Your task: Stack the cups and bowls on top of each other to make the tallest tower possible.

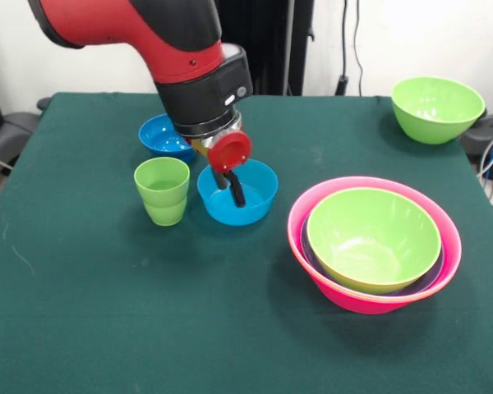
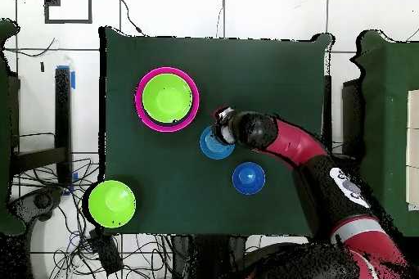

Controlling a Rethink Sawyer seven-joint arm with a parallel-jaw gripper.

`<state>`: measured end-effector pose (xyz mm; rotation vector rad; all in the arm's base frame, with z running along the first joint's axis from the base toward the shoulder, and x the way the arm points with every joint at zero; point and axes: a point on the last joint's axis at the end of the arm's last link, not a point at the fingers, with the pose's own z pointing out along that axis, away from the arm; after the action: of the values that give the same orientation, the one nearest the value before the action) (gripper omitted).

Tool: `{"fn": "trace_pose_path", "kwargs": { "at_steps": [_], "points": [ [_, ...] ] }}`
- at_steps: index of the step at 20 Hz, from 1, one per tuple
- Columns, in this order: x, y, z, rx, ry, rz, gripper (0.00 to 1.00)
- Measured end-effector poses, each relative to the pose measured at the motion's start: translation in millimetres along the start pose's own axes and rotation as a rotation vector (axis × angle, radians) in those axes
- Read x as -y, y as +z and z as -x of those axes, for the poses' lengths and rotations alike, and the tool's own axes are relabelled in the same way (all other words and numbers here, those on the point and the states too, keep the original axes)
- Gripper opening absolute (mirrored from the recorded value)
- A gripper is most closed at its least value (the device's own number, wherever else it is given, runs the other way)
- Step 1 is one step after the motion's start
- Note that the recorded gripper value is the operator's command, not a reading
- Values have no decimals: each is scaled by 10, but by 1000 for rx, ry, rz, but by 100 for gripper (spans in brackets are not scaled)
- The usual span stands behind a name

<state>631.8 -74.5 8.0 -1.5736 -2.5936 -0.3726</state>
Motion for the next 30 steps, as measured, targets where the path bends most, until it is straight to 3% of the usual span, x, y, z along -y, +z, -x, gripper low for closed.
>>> {"fn": "trace_pose_path", "kwargs": {
  "at_steps": [9, 19, 20, 30],
  "points": [
    [199, 257, 44, -13, 1, -12, 100],
    [251, 569, 78, 16, -12, 20, 100],
    [252, 626, 84, 19, -15, 26, 0],
    [167, 588, 18, 42, -56, 25, 0]
  ]
}}
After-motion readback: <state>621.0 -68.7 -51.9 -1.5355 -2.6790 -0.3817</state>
